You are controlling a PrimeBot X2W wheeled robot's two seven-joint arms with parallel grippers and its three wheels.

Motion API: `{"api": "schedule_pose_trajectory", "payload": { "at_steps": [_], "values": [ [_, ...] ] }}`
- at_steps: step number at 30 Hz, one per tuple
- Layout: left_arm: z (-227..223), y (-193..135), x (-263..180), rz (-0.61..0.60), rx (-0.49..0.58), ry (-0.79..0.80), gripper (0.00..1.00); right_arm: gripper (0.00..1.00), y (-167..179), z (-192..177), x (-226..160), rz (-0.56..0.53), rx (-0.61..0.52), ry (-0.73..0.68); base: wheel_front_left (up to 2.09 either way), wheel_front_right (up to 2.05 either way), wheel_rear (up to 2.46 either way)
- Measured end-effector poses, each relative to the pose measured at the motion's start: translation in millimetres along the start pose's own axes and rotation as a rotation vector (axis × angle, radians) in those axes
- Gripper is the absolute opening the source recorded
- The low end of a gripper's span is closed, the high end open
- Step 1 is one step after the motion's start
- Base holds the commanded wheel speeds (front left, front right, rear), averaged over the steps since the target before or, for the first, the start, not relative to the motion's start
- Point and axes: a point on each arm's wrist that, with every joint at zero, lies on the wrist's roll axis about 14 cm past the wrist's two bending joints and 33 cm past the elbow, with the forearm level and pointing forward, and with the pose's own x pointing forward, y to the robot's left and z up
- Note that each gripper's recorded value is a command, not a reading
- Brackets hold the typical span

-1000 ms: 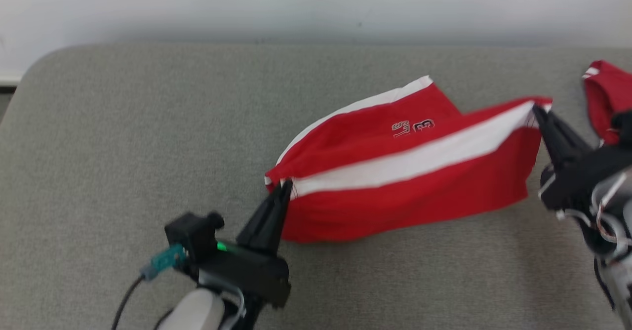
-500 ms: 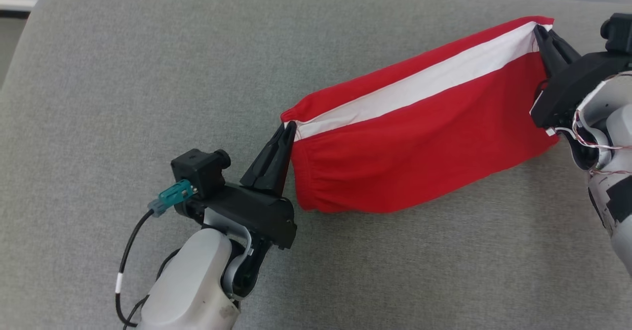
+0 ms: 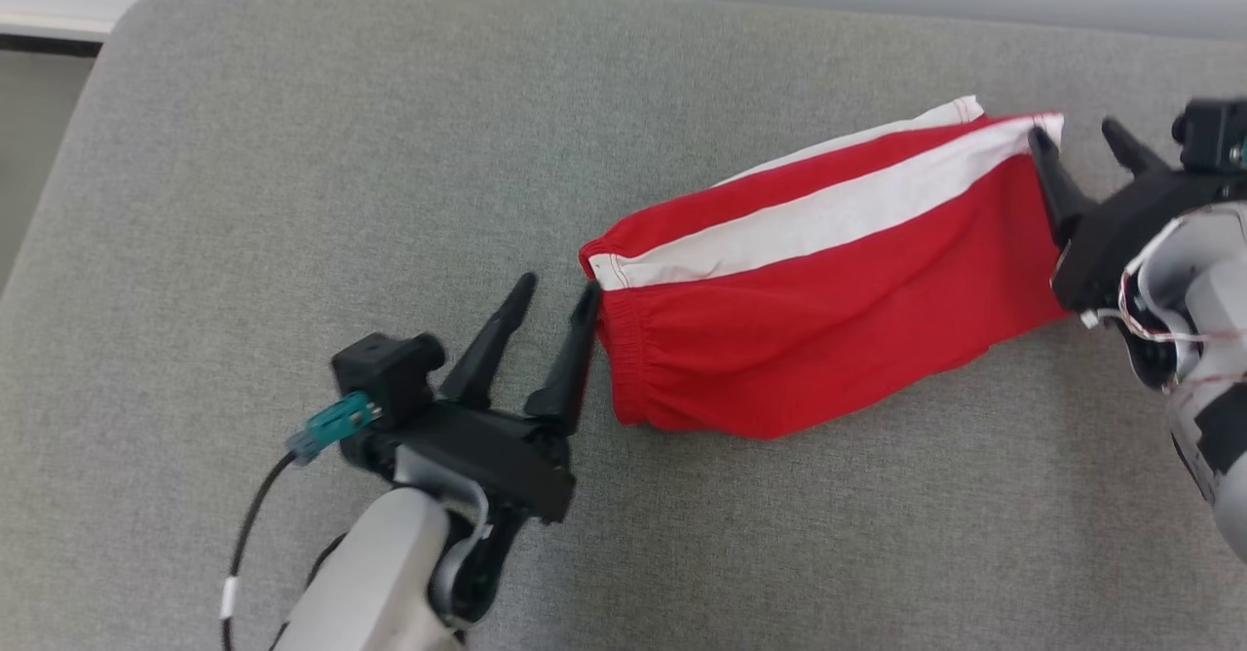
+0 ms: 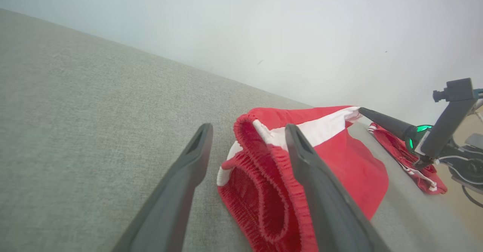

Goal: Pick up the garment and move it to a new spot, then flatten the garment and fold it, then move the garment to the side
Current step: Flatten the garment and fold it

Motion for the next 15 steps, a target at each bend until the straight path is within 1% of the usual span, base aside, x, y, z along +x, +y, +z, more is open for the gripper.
{"api": "schedule_pose_trajectory", "payload": {
  "at_steps": [4,7,9,10,13,15],
  "values": [
    [23,19,-18,0.053,0.047,-0.067,1.00,1.00,-9,-14,-15,-0.024,0.010,0.038,0.00,0.00,0.00],
    [46,32,-32,0.097,0.123,-0.134,1.00,1.00,-10,-21,-20,-0.029,0.022,0.054,0.00,0.00,0.00],
    [54,41,-43,0.134,0.163,-0.158,1.00,1.00,-6,-23,-19,-0.022,0.037,0.055,0.00,0.00,0.00],
    [54,41,-43,0.134,0.163,-0.158,1.00,1.00,-6,-23,-19,-0.022,0.037,0.055,0.00,0.00,0.00],
    [56,58,-60,0.207,0.169,-0.175,1.00,1.00,-1,-23,-16,-0.009,0.049,0.041,0.00,0.00,0.00],
    [55,63,-67,0.233,0.169,-0.176,1.00,1.00,1,-22,-16,-0.006,0.053,0.035,0.00,0.00,0.00]
  ]
}}
